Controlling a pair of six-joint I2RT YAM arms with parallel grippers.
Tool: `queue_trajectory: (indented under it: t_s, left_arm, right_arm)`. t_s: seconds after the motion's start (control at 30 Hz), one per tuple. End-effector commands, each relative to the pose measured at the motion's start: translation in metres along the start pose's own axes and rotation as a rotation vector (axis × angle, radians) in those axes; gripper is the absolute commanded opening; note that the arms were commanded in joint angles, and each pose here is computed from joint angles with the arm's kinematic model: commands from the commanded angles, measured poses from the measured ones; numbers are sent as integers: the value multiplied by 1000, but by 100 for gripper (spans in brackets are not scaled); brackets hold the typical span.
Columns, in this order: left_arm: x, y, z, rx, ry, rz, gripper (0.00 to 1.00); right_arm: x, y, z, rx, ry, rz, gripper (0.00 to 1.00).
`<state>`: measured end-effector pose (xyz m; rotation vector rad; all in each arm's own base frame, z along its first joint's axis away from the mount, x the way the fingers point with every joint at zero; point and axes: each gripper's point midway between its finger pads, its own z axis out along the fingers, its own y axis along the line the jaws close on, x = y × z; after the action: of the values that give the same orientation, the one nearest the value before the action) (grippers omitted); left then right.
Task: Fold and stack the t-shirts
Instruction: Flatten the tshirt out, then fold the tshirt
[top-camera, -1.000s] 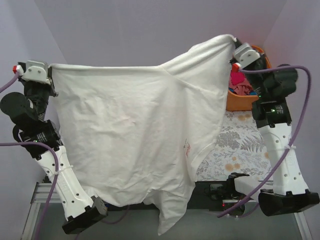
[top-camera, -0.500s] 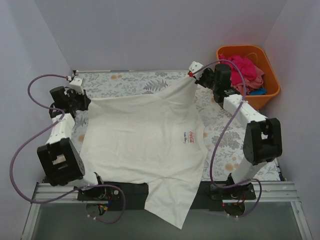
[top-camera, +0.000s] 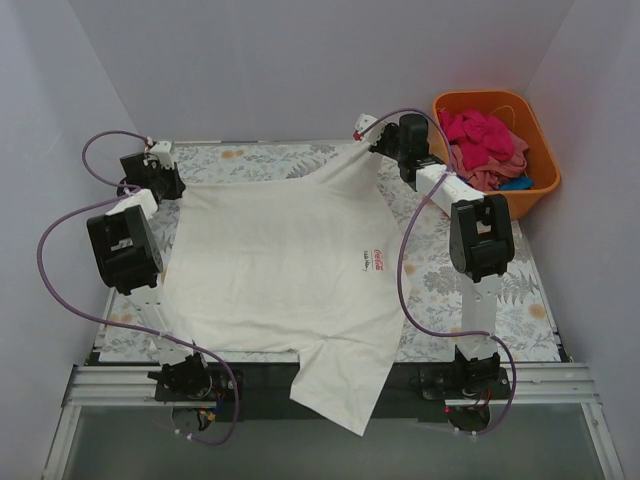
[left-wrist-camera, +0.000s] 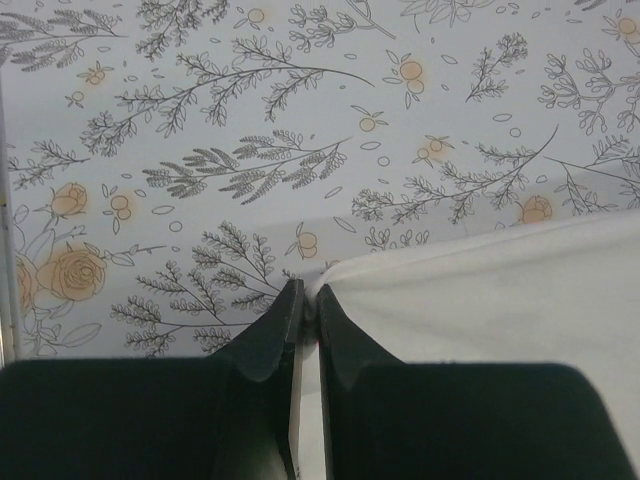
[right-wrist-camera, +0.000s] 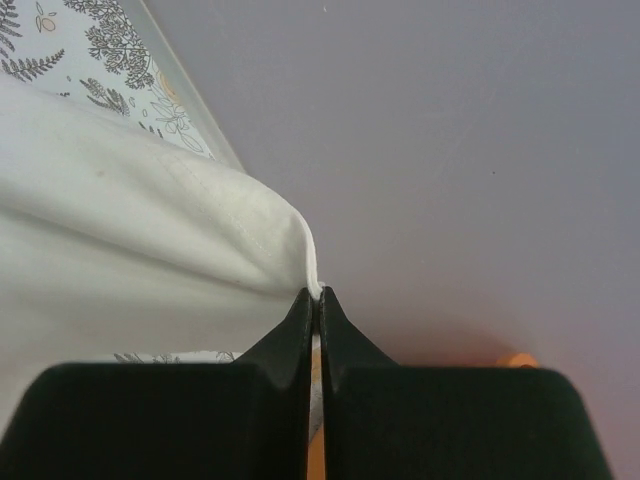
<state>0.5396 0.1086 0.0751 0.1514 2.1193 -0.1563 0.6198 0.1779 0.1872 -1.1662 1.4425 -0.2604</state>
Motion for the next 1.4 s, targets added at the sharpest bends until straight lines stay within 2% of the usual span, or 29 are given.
queue_trajectory:
  t_s: [0.0,0.2,0.43,0.63,0.83,1.1,1.37]
  left_arm:
    - [-39,6,-5,-2,-82,60,0]
    - [-33,-4,-16,33,-64,115,0]
    - [-32,-26,-46,101,-80,242,0]
    - [-35,-24,-60,106,-80,300,0]
    - [-42,-22,-86,151,-111,330,0]
    - [-12,-31,-120,210,-107,507,0]
    - [21,-40,-135,285,-94,540,0]
  right_arm:
    - [-28,-37,-3,117,-39,-69,1]
    - [-39,-23,-36,77,-13,-61,1]
    - [-61,-2,-81,-71,10,3,1]
    - [-70,47,-119,-235,77,23,1]
    - [-82,73,-153,-278,122,35,1]
    - [-94,90,-203,-316,154,84,1]
    - [-103,141,-254,-461,153,136,1]
